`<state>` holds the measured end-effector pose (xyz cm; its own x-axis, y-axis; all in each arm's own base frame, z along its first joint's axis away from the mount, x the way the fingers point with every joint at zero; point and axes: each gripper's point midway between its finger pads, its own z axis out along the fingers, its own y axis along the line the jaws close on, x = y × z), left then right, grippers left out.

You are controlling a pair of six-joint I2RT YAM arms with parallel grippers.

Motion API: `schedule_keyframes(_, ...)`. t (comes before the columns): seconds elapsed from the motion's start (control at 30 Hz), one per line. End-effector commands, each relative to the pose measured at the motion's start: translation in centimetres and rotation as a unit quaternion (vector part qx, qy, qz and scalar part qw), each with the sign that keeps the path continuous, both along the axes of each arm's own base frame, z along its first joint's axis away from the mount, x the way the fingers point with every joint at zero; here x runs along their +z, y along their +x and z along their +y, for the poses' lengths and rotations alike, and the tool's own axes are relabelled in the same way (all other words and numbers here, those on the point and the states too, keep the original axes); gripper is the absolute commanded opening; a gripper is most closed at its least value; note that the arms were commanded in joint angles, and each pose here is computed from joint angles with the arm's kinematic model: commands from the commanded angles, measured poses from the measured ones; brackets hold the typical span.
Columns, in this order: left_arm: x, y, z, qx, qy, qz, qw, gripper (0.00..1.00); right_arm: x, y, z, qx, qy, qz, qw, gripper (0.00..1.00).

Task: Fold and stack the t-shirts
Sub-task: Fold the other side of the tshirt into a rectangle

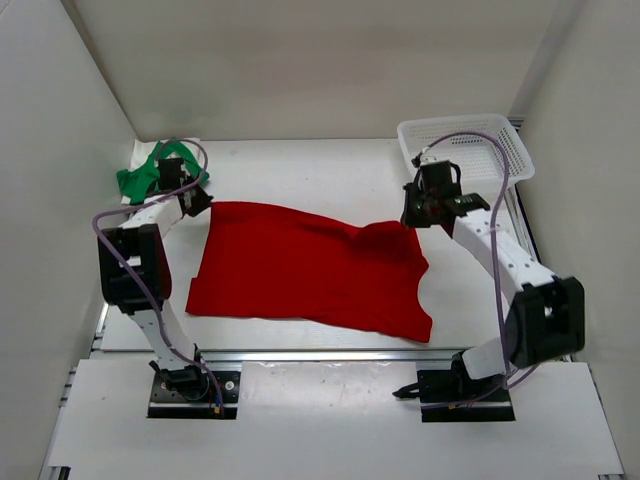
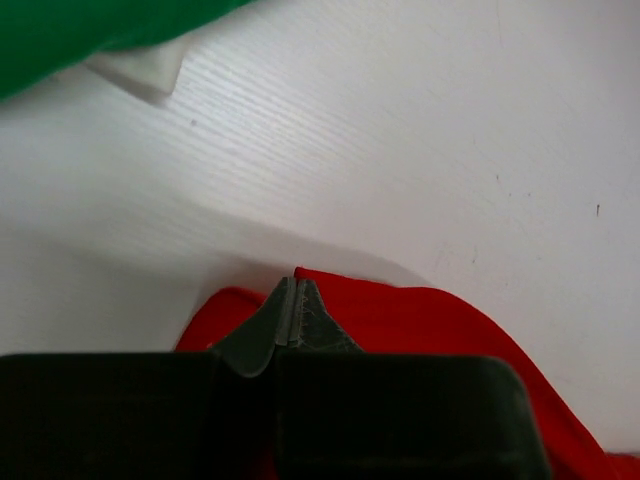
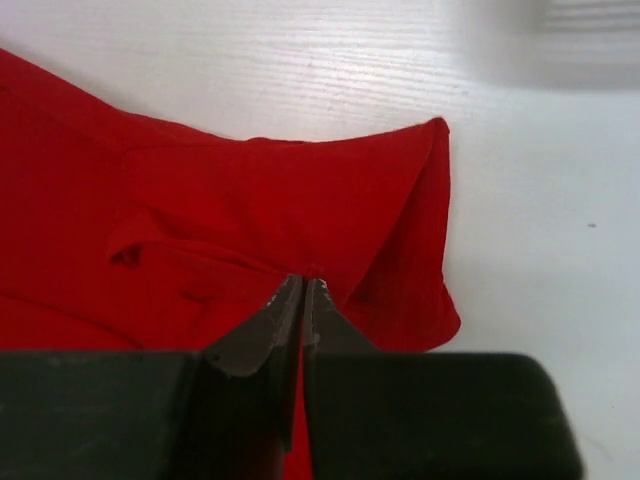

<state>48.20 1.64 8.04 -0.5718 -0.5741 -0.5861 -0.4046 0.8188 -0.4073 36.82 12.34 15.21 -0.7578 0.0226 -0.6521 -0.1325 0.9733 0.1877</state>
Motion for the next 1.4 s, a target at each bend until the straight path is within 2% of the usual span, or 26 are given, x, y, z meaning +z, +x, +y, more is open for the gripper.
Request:
schedule_keyframes(0.0, 3.6, -1.1, 1.2, 0.009, -0.009, -0.046, 0.999, 0.0, 2.2, -2.1, -0.3, 0.003, 0.004, -0.042, 0.999, 0.0)
schedule_keyframes(0.27, 4.2, -4.7, 0.7, 0.004, 0.014, -0.042, 0.999, 0.0, 3.1, -8.7, -1.8, 0.014, 0.004, -0.06, 0.998, 0.0)
schedule_keyframes(0.4, 3.1, -6.6, 1.6, 0.013, 0.018, -0.03, 0.999, 0.0, 0.9, -12.0, -2.1, 0.014, 0.01, -0.039, 0.999, 0.0)
schedule_keyframes(0.57, 0.7, -8.9, 2.5, 0.036, -0.007, -0.002, 0.999, 0.0, -3.4, -15.9, -2.3, 0.012, 0.027, 0.025, 0.999, 0.0)
schedule_keyframes(0.77, -2.7, -11.2, 2.7, 0.062, -0.083, 0.031, 0.994, 0.01, -2.8, -17.0, -1.8, 0.019, 0.025, 0.03, 0.999, 0.0)
schedule_keyframes(0.9, -2.8, -11.1, 3.4, 0.075, -0.115, 0.032, 0.99, 0.1, -2.3, -18.2, -1.0, 0.05, 0.006, 0.06, 0.997, 0.0)
schedule_keyframes(1.03, -1.7, -11.0, 4.0, 0.091, -0.107, 0.018, 0.99, 0.25, -1.6, -19.4, -0.8, 0.065, 0.003, 0.076, 0.995, 0.02)
schedule_keyframes(1.07, -0.9, -10.5, 4.1, 0.091, -0.107, 0.002, 0.99, 0.25, -1.5, -19.6, -1.2, 0.059, -0.004, 0.082, 0.995, 0.06)
schedule_keyframes(1.1, -0.7, -10.5, 4.0, 0.095, -0.114, -0.001, 0.989, 0.32, -1.2, -19.4, -1.3, 0.055, -0.009, 0.075, 0.996, 0.08)
schedule_keyframes(1.13, 0.0, -10.2, 4.1, 0.1, -0.119, -0.016, 0.988, 0.42, -1.1, -20.0, -1.1, 0.064, -0.006, 0.081, 0.995, 0.16)
schedule_keyframes(1.17, 0.5, -10.1, 3.9, 0.097, -0.122, -0.023, 0.988, 0.44, -1.0, -20.2, -1.1, 0.069, -0.005, 0.084, 0.994, 0.21)
schedule_keyframes(1.2, 1.0, -10.0, 3.9, 0.101, -0.125, -0.032, 0.986, 0.44, -1.5, -20.7, -1.2, 0.075, -0.004, 0.096, 0.993, 0.31)
schedule_keyframes(1.23, 1.7, -9.8, 4.0, 0.103, -0.124, -0.047, 0.986, 0.42, -1.5, -20.9, -0.9, 0.091, 0.005, 0.101, 0.991, 0.35)
schedule_keyframes(1.3, 3.1, -9.6, 3.6, 0.103, -0.116, -0.074, 0.985, 0.38, -1.5, -20.4, -1.1, 0.09, 0.01, 0.093, 0.992, 0.33)
schedule_keyframes(1.37, 4.9, -9.1, 1.4, 0.075, -0.091, -0.097, 0.988, 0.37, -0.8, -19.1, -0.8, 0.091, 0.02, 0.075, 0.993, 0.2)
